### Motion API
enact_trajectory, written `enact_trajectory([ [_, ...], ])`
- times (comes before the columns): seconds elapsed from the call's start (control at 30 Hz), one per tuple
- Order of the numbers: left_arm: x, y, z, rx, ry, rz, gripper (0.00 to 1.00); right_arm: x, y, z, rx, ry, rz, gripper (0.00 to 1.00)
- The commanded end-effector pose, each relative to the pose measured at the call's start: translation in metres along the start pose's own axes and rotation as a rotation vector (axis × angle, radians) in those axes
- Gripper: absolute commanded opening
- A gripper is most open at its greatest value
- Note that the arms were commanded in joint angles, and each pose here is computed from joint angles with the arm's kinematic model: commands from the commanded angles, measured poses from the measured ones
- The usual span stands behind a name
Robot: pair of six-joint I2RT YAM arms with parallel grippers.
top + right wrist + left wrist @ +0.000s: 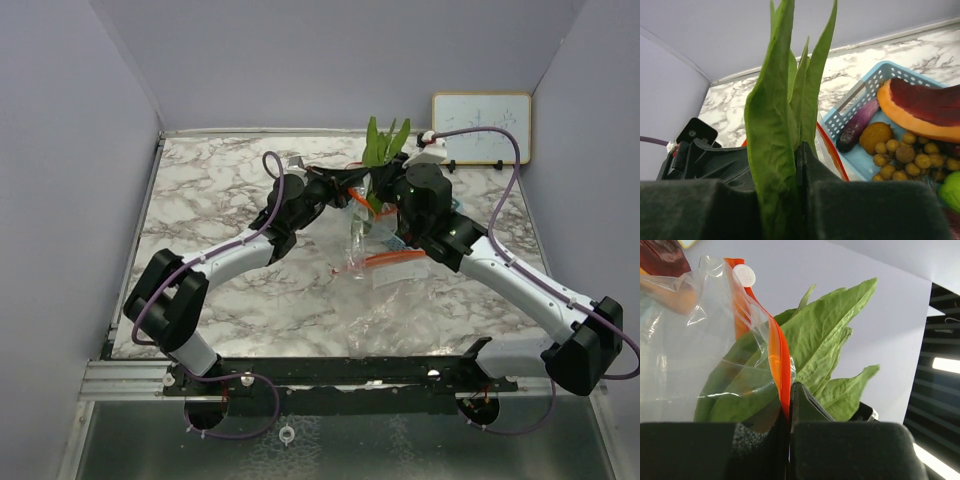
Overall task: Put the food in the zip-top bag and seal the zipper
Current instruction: Place the fake vegetable in the zipper food storage bag.
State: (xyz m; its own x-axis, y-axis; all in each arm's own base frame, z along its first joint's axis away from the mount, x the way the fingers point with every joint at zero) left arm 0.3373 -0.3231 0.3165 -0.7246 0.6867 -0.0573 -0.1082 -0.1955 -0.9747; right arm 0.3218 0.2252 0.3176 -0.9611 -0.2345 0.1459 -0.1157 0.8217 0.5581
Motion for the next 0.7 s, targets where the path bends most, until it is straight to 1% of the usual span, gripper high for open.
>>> enact_trajectory([
  [0.0, 0.012, -0.104, 0.023, -0.030, 0.084, 0.391, 0.00, 0.021, 0.000, 0.041, 0.208, 0.246, -0.024, 0.29],
  [0.07, 0.013, -0.105, 0.025, -0.028, 0.098, 0.400, 0.00, 0.016, 0.009, 0.031, 0.224, 0.228, -0.036, 0.41],
  [0.13, 0.014, -0.107, 0.027, -0.026, 0.114, 0.419, 0.00, 0.011, 0.013, 0.024, 0.238, 0.220, -0.029, 0.50],
  [0.23, 0.016, -0.107, 0.029, -0.013, 0.150, 0.458, 0.00, 0.009, 0.016, 0.011, 0.250, 0.205, -0.020, 0.51],
  [0.3, 0.017, -0.105, 0.030, -0.001, 0.172, 0.474, 0.00, 0.011, 0.019, -0.002, 0.252, 0.171, -0.022, 0.52],
  [0.33, 0.018, -0.102, 0.030, 0.001, 0.175, 0.473, 0.00, 0.013, 0.019, -0.009, 0.249, 0.152, -0.018, 0.55],
  [0.37, 0.018, -0.098, 0.029, 0.008, 0.175, 0.469, 0.00, 0.014, 0.019, -0.017, 0.246, 0.131, -0.010, 0.62],
  [0.4, 0.019, -0.095, 0.028, 0.014, 0.173, 0.463, 0.00, 0.016, 0.018, -0.025, 0.249, 0.113, 0.000, 0.64],
  [0.5, 0.021, -0.089, 0.025, 0.034, 0.171, 0.461, 0.00, 0.018, 0.011, -0.045, 0.248, 0.084, 0.046, 0.64],
  [0.57, 0.021, -0.091, 0.026, 0.041, 0.179, 0.471, 0.00, 0.016, -0.006, -0.050, 0.239, 0.112, 0.090, 0.64],
  [0.67, 0.020, -0.099, 0.028, 0.042, 0.196, 0.496, 0.00, 0.012, -0.054, -0.046, 0.170, 0.192, 0.185, 0.64],
])
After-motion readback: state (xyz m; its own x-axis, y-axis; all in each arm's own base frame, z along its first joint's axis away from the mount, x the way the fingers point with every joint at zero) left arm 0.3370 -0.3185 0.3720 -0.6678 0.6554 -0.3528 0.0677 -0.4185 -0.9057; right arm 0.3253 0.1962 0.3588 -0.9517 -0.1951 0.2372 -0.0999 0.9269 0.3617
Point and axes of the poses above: each gripper's point midway between its finger pads, its own x axis back along the fingers, its own y axis along the line the jaws close on, z = x × y, the point moved 4 cm from there along x, back along the fingers, and after that the axes turned 8 degrees about -x, right-handed, at the moved point
